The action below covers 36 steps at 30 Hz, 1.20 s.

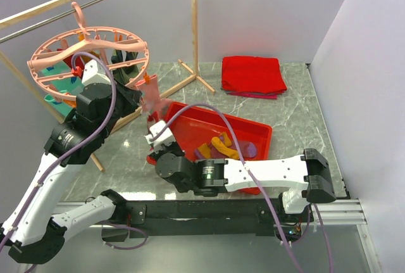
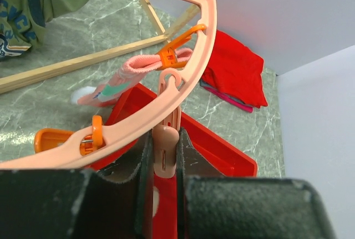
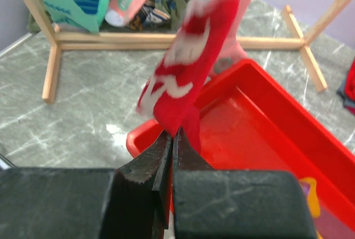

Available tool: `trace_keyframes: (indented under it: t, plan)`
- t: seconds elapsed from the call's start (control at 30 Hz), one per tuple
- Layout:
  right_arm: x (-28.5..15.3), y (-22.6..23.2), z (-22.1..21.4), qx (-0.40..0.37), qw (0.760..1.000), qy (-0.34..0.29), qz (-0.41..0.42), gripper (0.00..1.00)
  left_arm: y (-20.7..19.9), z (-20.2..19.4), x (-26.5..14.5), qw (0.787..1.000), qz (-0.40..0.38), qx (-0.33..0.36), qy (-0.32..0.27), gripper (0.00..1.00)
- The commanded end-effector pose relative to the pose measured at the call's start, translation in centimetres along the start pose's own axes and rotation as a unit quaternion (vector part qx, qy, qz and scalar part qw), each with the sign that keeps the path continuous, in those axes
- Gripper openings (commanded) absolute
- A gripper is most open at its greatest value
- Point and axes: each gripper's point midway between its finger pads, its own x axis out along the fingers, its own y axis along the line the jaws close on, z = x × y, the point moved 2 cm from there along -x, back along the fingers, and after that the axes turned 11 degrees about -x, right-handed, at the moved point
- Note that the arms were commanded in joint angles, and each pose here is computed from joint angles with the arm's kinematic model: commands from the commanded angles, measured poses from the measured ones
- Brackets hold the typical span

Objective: Remove the socks clipped to the hanger

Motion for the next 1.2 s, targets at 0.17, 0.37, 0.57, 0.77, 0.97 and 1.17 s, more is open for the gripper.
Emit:
trace_keyframes:
  t: [0.17, 0.37, 0.57, 0.77, 0.97, 1.17]
  plan:
    - [-2.1, -6.6, -4.3, 0.098, 0.993, 0.041, -0.050, 0.00, -1.3, 1.1, -0.7, 0.999, -0.037, 0.004, -0.017, 0.24]
    - [-3.4, -11.2, -10.6, 0.134, 0.983, 0.097, -0.077, 0.00, -2.1, 0.4, -1.1, 0.997, -0.073, 0.010, 0.001, 0.47]
    - [-4.7, -15.4, -14.7, 0.173, 0.972, 0.121, -0.100, 0.00, -4.4, 0.0, -2.5, 0.989, -0.139, 0.024, 0.038, 0.69]
    - [-4.8, -17.1, -15.6, 0.168, 0.970, 0.137, -0.107, 0.02, -6.8, -0.3, -5.4, 0.974, -0.211, 0.020, 0.081, 0.80]
    - [-4.1, -17.1, -16.1, 0.176, 0.966, 0.157, -0.103, 0.04, -7.5, -0.1, -9.3, 0.958, -0.263, 0.026, 0.111, 0.84]
    - [-3.2, -17.4, -15.4, 0.168, 0.967, 0.164, -0.103, 0.04, -6.4, 2.4, -14.0, 0.956, -0.284, 0.016, 0.069, 0.86]
